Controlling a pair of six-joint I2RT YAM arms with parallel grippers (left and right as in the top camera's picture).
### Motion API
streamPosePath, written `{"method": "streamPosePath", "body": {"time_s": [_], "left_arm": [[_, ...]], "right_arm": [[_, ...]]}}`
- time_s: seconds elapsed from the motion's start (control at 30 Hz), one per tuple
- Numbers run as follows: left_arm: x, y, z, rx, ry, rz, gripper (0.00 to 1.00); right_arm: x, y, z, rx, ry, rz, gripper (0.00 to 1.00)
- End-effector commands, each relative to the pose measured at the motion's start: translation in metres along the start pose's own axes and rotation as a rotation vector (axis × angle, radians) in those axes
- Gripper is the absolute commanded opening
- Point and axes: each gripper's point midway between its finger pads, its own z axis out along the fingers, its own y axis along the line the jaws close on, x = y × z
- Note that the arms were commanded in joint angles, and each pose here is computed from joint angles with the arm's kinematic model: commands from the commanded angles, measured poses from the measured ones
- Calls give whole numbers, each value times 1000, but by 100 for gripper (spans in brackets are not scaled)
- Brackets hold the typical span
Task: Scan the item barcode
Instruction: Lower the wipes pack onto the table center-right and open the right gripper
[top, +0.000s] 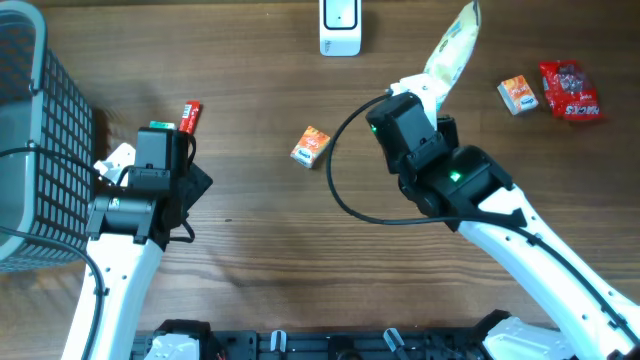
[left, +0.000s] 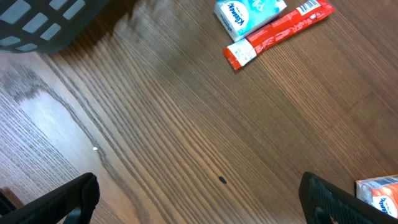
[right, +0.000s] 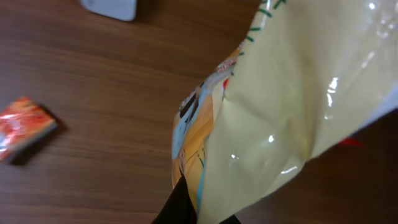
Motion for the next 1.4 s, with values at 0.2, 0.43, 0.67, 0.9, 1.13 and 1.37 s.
{"method": "streamPosePath", "body": {"time_s": [0.2,0.43,0.67,0.9,1.13,1.37], "left_arm": [[-6,1,-3,-3,-21,-26,100],[-5,2,-2,-8,-18,-23,100],[-6,0,-1,-4,-21,-26,100],[-3,1,4,-27,-3,-14,100],[-1,0,10,-47,12,-6,100],[0,0,12,-54,18,-2,100]], "right_arm": [[94,14,72,211,349,-124,4],[156,21,88,280,595,-272,4],[174,119,69,-295,753,-216,7],[114,161,34,-632,683,-147,100],[51,120,16,-688,569,-40,100],[31,26,49,-665,537,232,100]]}}
